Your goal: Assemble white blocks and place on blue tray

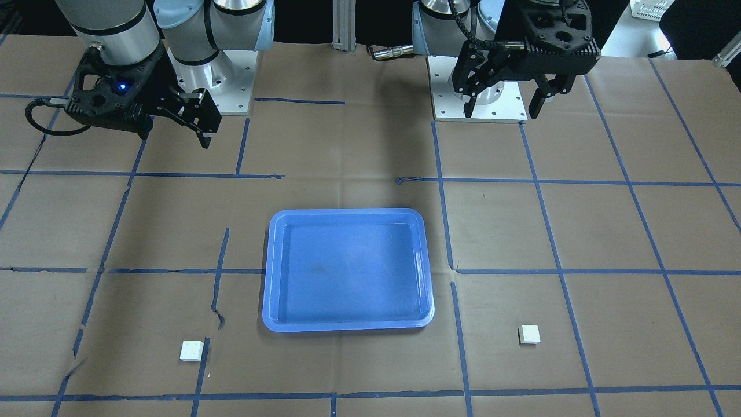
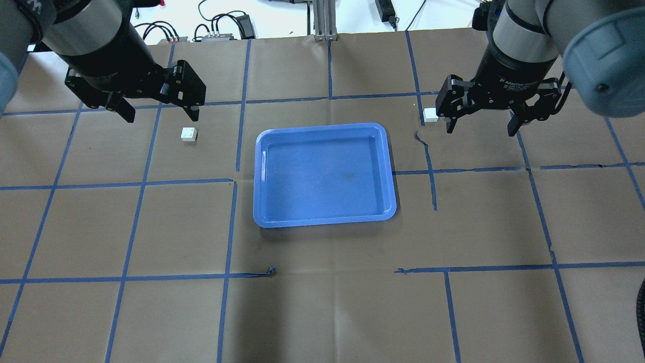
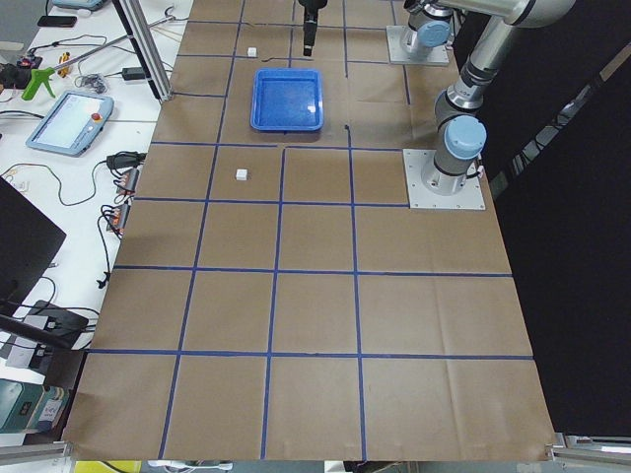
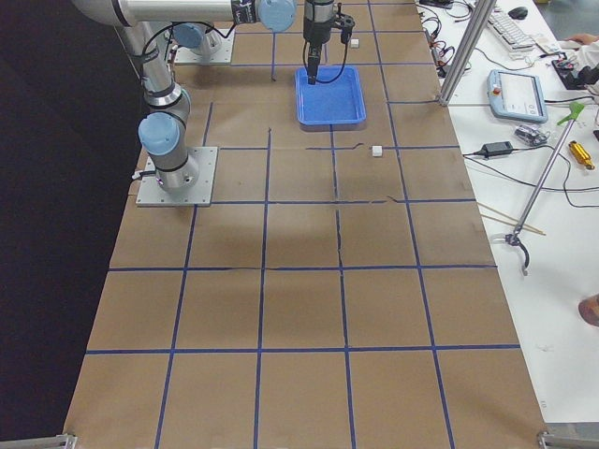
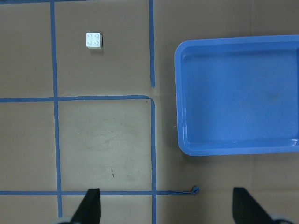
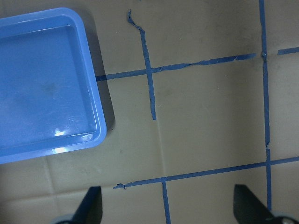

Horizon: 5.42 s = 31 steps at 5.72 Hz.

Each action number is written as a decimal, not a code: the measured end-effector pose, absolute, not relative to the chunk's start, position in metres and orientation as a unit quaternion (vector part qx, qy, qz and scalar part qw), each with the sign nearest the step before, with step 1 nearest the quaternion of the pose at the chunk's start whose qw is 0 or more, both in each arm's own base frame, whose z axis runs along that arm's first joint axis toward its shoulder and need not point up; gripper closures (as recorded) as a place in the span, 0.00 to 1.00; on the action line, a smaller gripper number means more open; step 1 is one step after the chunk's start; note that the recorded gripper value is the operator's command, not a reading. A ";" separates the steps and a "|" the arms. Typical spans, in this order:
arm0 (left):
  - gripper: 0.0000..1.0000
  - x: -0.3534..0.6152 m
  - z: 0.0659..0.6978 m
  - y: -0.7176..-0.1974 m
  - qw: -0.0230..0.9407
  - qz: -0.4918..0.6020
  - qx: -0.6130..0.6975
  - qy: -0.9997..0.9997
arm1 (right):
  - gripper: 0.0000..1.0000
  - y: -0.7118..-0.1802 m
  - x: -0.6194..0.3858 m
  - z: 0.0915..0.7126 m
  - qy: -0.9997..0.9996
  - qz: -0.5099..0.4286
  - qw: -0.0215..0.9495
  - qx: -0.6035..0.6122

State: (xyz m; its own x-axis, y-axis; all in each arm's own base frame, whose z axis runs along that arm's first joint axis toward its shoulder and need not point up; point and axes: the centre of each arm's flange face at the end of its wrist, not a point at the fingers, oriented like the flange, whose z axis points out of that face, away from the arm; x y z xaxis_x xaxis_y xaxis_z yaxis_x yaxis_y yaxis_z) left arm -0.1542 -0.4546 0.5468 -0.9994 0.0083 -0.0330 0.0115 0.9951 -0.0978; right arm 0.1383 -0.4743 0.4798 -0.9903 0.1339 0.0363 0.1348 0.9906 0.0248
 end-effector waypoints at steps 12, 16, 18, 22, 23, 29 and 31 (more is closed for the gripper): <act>0.01 -0.090 0.415 -0.544 0.025 -0.012 -0.021 0.999 | 0.00 -0.483 0.135 0.481 -0.951 0.002 0.017 0.307; 0.01 -0.009 0.291 -0.655 0.019 0.004 0.011 1.000 | 0.00 -0.555 0.132 0.454 -0.845 0.036 0.029 0.532; 0.01 0.000 0.248 -0.692 0.018 0.014 0.012 1.000 | 0.00 -0.603 0.116 0.443 -0.802 0.045 0.010 0.595; 0.07 0.001 0.190 -0.708 0.015 0.017 0.011 1.000 | 0.00 -0.683 0.066 0.394 -0.705 0.064 -0.024 0.706; 0.36 0.001 0.179 -0.709 0.014 0.022 0.012 1.000 | 0.00 -0.697 0.044 0.368 -0.690 0.086 -0.058 0.716; 0.88 -0.027 0.197 -0.705 0.003 0.031 0.029 0.999 | 0.00 -0.734 0.017 0.219 -0.656 0.131 -0.162 0.725; 0.85 -0.138 0.230 -0.678 0.004 0.035 0.111 0.993 | 0.00 -0.735 0.015 0.192 -0.675 0.146 -0.170 0.703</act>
State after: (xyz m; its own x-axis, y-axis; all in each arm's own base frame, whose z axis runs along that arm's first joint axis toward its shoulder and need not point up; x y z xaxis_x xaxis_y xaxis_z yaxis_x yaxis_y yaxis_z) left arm -0.1379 -0.6777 0.2296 -0.9753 0.2207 -0.0011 0.2201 0.9729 0.0705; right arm 0.0151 -0.7348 0.1921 0.0468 -0.9986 -0.0250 -0.8995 -0.0313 -0.4357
